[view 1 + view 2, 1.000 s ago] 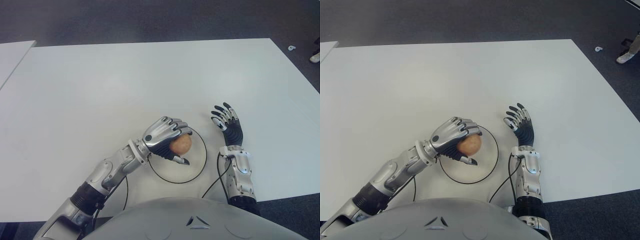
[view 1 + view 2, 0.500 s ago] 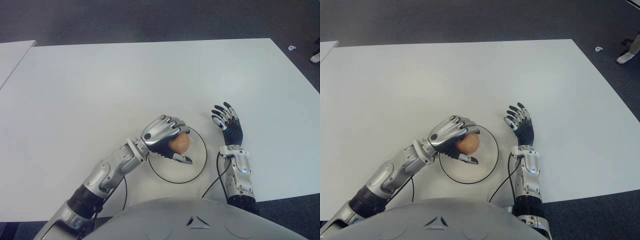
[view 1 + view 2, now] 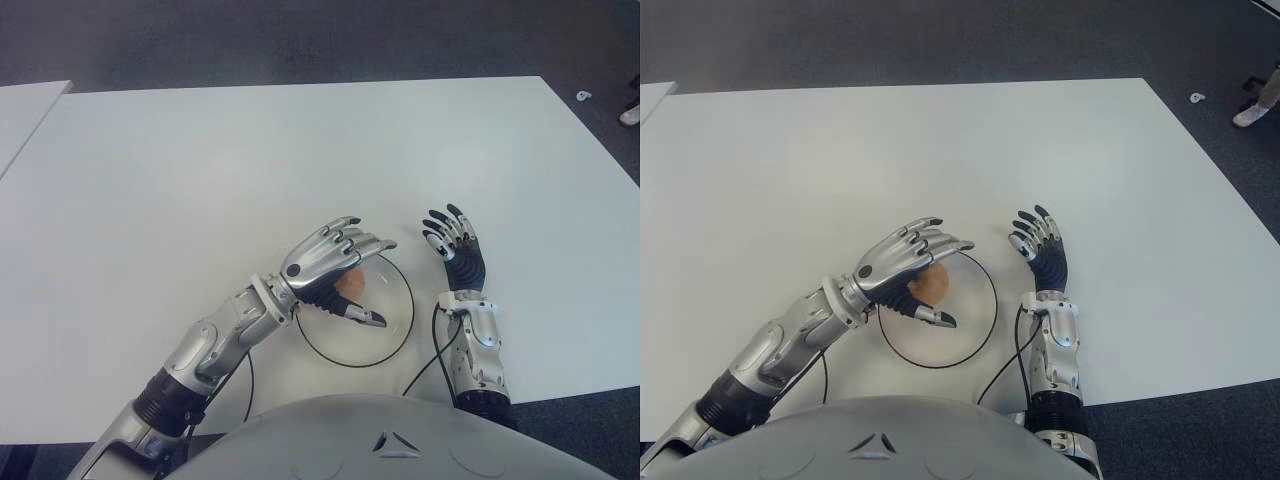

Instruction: Put the apples into the plate.

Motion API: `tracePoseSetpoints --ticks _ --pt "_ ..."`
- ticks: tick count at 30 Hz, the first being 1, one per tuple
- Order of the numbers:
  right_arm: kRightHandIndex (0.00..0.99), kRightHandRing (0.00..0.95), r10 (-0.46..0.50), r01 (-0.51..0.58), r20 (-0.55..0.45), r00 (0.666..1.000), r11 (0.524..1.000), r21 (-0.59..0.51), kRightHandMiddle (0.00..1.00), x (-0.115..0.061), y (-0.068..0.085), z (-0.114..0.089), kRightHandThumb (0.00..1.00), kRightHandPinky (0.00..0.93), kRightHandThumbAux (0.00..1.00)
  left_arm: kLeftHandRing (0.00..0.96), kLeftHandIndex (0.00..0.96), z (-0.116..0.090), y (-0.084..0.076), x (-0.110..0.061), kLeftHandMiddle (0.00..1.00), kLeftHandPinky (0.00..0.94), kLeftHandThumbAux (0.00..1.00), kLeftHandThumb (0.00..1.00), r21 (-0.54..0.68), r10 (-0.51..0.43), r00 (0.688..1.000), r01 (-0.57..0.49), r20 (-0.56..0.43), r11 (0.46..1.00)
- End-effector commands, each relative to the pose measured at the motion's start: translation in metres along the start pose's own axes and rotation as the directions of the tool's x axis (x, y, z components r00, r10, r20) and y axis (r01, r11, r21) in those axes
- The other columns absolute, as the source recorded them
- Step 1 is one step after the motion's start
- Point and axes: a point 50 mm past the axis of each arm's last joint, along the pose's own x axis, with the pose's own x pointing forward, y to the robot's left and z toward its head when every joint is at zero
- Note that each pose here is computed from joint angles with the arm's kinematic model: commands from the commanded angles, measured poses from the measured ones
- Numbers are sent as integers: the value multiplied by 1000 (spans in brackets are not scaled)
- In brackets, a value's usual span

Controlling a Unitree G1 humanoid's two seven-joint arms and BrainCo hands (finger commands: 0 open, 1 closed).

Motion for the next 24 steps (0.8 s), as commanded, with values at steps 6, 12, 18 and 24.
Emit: tracePoseSetpoints --ticks 6,12,18,24 --pt "130 288 -23 26 -127 992 999 23 281 -14 -2 -23 583 313 738 0 0 -3 1 -3 0 0 163 158 8 -39 999 39 7 999" --pt "135 294 -22 24 -123 992 1000 18 294 -15 -1 -22 599 305 750 0 0 -4 2 -3 0 0 156 163 23 -45 999 45 12 999" --pt "143 298 -25 28 -127 992 999 21 307 -15 -1 -22 617 303 755 0 0 -5 2 -4 0 0 152 165 28 -54 999 54 5 998" --pt "133 290 -27 29 -137 990 1000 13 303 -16 0 -22 607 279 758 0 0 -5 3 -5 0 0 154 157 26 -58 998 59 -4 998"
